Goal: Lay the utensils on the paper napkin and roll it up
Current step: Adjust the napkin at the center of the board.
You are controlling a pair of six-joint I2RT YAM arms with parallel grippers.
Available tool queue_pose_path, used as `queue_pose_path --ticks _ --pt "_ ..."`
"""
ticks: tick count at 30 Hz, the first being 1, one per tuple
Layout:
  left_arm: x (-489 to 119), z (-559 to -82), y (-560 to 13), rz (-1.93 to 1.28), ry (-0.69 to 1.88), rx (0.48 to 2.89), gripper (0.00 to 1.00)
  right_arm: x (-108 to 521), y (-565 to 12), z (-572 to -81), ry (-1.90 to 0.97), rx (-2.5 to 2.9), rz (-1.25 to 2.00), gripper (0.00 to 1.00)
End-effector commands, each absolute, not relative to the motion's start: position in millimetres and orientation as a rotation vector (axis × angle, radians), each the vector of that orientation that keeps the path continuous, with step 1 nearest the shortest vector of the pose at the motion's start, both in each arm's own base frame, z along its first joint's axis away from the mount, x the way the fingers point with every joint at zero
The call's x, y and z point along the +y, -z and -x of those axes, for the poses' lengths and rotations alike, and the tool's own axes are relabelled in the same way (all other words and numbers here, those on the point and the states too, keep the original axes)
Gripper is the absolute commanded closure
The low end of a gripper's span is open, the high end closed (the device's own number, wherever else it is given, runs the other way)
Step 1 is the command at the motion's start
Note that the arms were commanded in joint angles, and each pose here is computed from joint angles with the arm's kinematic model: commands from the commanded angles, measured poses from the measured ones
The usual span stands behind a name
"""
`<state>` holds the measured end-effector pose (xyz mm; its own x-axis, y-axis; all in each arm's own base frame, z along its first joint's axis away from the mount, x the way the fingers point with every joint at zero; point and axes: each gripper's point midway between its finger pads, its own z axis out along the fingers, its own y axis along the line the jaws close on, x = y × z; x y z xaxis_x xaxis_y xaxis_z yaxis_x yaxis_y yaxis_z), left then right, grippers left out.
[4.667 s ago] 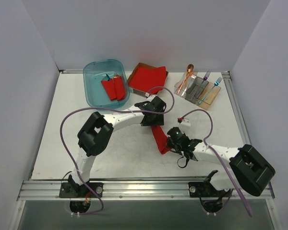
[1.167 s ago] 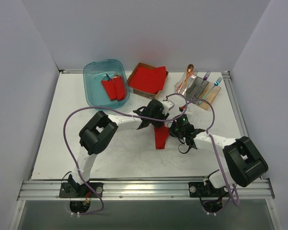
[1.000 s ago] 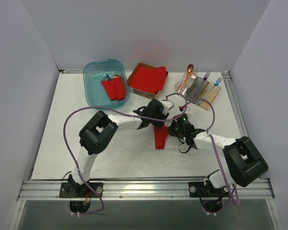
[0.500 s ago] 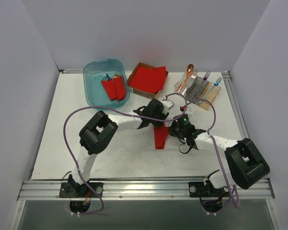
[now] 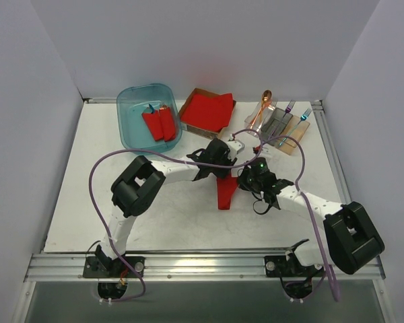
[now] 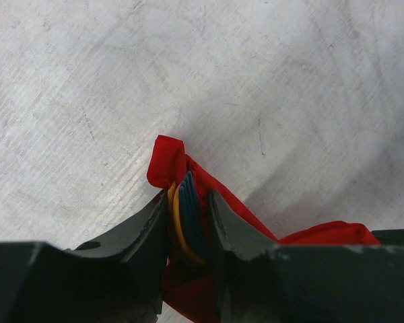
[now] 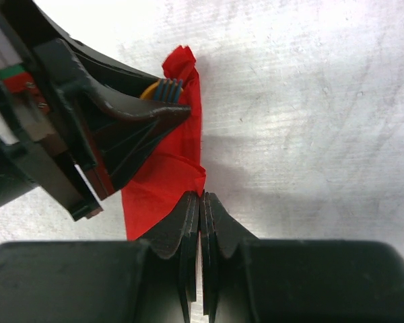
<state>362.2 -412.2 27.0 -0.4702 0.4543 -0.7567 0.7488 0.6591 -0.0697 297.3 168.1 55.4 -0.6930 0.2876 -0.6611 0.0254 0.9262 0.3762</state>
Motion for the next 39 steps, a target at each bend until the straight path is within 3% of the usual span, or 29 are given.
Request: queue_pose_path --ticks 1,9,23,39 --pt "-406.5 -345.4 -5.7 -1.059 0.504 2.176 0.65 155.4 -71.4 -318.1 -0.379 2.234 -0.278 1.00" --pt "-405.7 -343.9 -3.7 -1.069 0.505 2.174 0.65 150.7 -83.0 -326.5 -0.373 2.222 -0.281 1.00" --pt "-406.4 -345.2 -8.0 -1.074 0.506 2.152 0.65 136.3 -18.7 -318.7 -0.301 2.349 -0.391 1.00" --pt "-414.2 -374.7 -51.6 -0.955 0.509 2.085 0.53 146.8 -19.0 -313.2 -0.344 2.340 -0.367 1.00"
